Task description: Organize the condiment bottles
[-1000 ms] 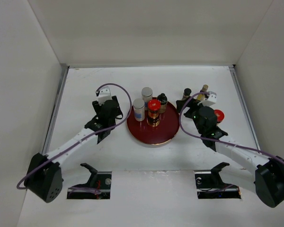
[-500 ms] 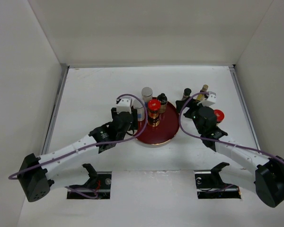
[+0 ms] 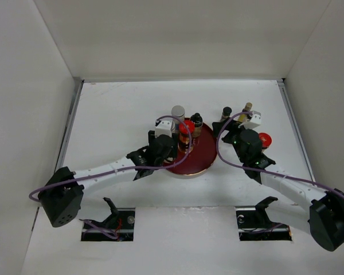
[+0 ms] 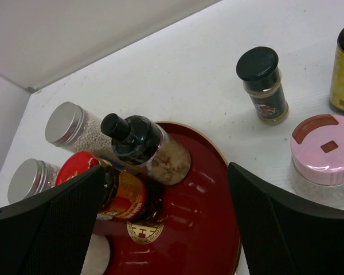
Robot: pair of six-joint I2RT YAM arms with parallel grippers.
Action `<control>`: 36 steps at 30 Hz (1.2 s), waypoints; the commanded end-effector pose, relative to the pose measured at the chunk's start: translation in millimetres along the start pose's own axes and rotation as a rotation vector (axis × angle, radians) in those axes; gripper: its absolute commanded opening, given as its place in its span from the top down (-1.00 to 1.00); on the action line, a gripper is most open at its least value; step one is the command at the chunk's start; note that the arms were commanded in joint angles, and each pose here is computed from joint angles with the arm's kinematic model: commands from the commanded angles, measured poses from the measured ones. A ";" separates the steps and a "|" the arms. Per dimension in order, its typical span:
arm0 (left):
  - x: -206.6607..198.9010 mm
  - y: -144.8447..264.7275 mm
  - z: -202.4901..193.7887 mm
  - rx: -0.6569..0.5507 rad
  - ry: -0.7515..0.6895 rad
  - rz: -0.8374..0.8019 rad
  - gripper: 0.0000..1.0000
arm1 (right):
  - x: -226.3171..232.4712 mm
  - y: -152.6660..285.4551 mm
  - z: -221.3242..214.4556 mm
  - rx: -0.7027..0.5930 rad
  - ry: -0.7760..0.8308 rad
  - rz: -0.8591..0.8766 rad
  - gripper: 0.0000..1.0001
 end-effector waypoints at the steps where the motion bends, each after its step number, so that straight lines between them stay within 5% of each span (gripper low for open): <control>1: -3.9 -2.1 25.6 -0.143 0.080 -0.022 0.16 | 16.7 0.0 15.1 -0.056 -0.016 0.063 -0.80; 5: 1.6 -5.7 17.8 -0.120 0.055 0.005 -0.24 | 14.7 0.7 13.7 -0.052 -0.015 0.062 -0.73; 8: 2.4 -0.6 19.5 -0.156 0.067 0.004 -0.67 | 14.3 -0.4 13.5 -0.052 -0.003 0.054 -0.31; 12: 1.0 12.7 28.0 -0.210 0.052 -0.037 -1.00 | 13.4 -3.1 12.4 -0.046 0.019 0.037 0.13; 19: 17.5 47.6 50.6 -0.459 0.192 -0.130 -1.00 | 10.3 3.6 23.1 -0.092 0.058 -0.005 0.34; 21: 23.2 55.5 51.4 -0.534 0.241 -0.155 -1.00 | 8.8 4.3 25.3 -0.104 0.069 -0.025 0.29; 26: 39.0 68.7 36.2 -0.633 0.308 -0.182 -1.00 | 0.9 21.3 35.8 -0.120 0.063 -0.124 -0.23; 36: 57.9 56.7 2.1 -0.626 0.379 -0.138 -1.00 | -42.4 63.9 69.2 -0.176 0.144 -0.534 -0.80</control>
Point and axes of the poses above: each gripper's point midway between its finger pads, its own y axis back along the fingers, its own x axis along the line the jaws close on, z = x × y, the point moved 10 cm from there along y, back along the fingers, and after that the axes turned 4 degrees about -y, right-handed, at the moved point
